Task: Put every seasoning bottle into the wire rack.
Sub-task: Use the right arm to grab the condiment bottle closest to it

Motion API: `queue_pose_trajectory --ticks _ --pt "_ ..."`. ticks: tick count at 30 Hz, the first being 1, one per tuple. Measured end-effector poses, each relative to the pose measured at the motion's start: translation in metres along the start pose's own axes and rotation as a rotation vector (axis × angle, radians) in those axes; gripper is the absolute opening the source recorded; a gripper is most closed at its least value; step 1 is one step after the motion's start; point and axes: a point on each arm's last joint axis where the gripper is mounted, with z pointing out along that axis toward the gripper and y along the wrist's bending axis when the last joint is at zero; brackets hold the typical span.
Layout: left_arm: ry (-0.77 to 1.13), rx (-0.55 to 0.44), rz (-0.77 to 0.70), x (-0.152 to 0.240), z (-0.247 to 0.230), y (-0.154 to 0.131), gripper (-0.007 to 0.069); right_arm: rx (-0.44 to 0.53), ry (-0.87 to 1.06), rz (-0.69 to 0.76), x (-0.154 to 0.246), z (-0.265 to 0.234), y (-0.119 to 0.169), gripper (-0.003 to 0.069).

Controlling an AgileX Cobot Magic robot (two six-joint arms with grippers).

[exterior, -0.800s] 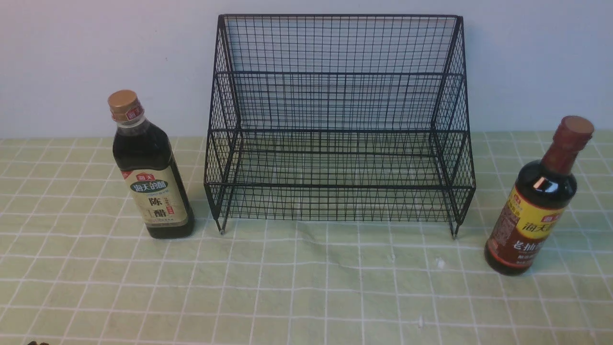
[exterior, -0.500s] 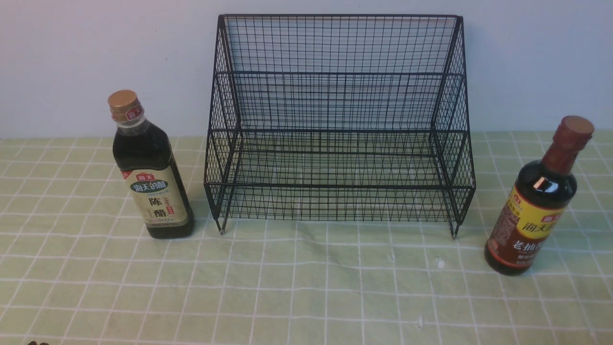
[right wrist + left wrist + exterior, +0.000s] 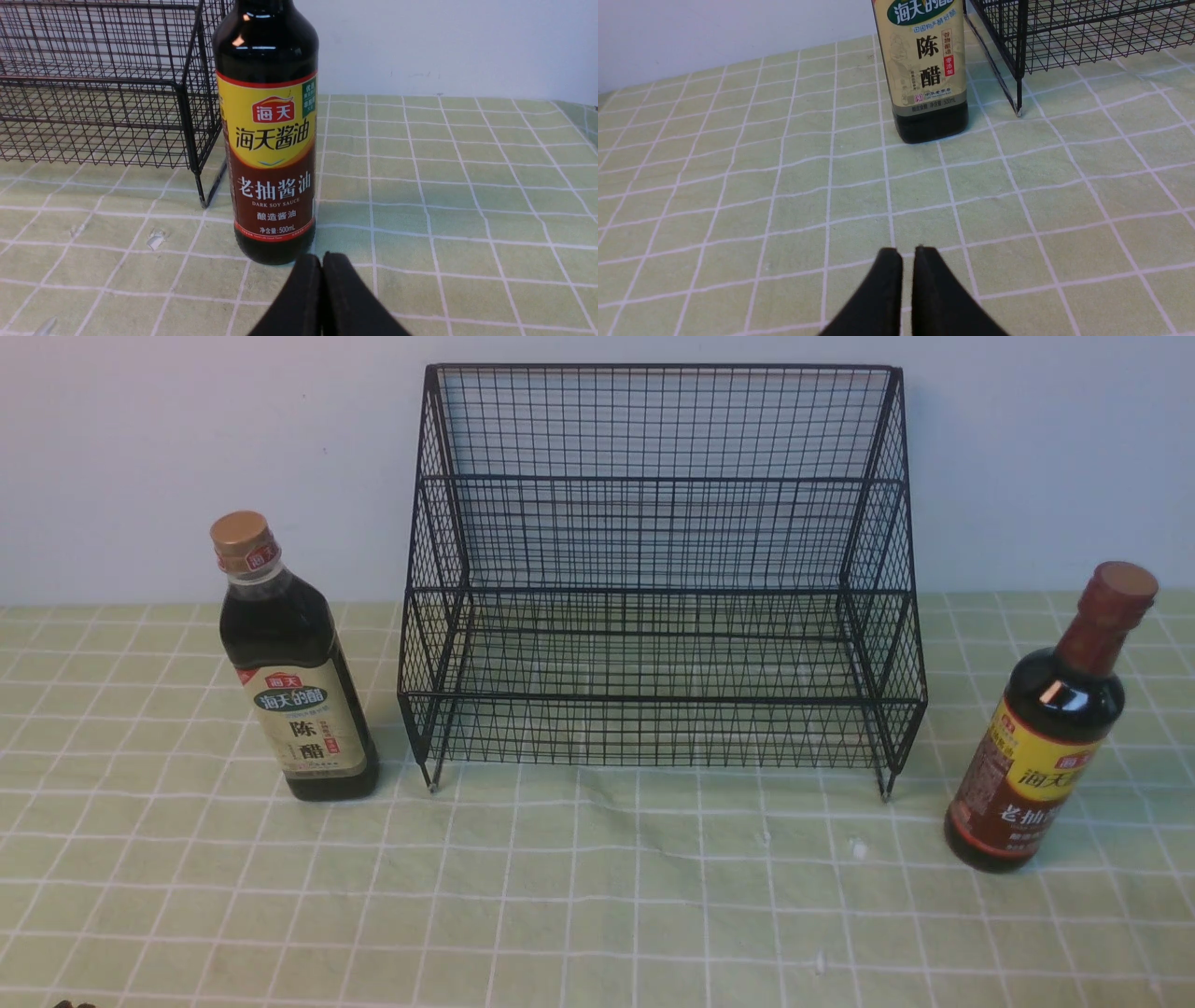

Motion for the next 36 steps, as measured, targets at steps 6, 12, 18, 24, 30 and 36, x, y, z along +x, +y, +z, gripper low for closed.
queue_pose_trajectory --ticks 6,12,18,24,30,36 --pt "0.0 0.0 0.0 0.0 0.0 0.0 0.0018 0.0 0.0 -0.004 0.0 0.0 0.0 -0.0015" --pt "0.0 0.0 0.0 0.0 0.0 0.0 0.0018 -0.001 -0.008 0.007 -0.001 0.0 0.0 -0.0015" --pt "0.0 0.0 0.0 0.0 0.0 0.0 0.0018 -0.034 -0.203 0.377 -0.017 -0.001 0.0 -0.0015" --pt "0.0 0.0 0.0 0.0 0.0 0.0 0.0018 -0.044 -0.356 0.934 -0.027 -0.005 -0.011 -0.0015" --pt "0.0 0.0 0.0 0.0 0.0 0.0 0.0018 0.023 -0.436 1.066 -0.029 -0.007 -0.021 -0.0015" --pt "0.0 0.0 0.0 0.0 0.0 0.0 0.0018 -0.033 -0.437 1.147 -0.041 -0.011 -0.018 -0.0015"
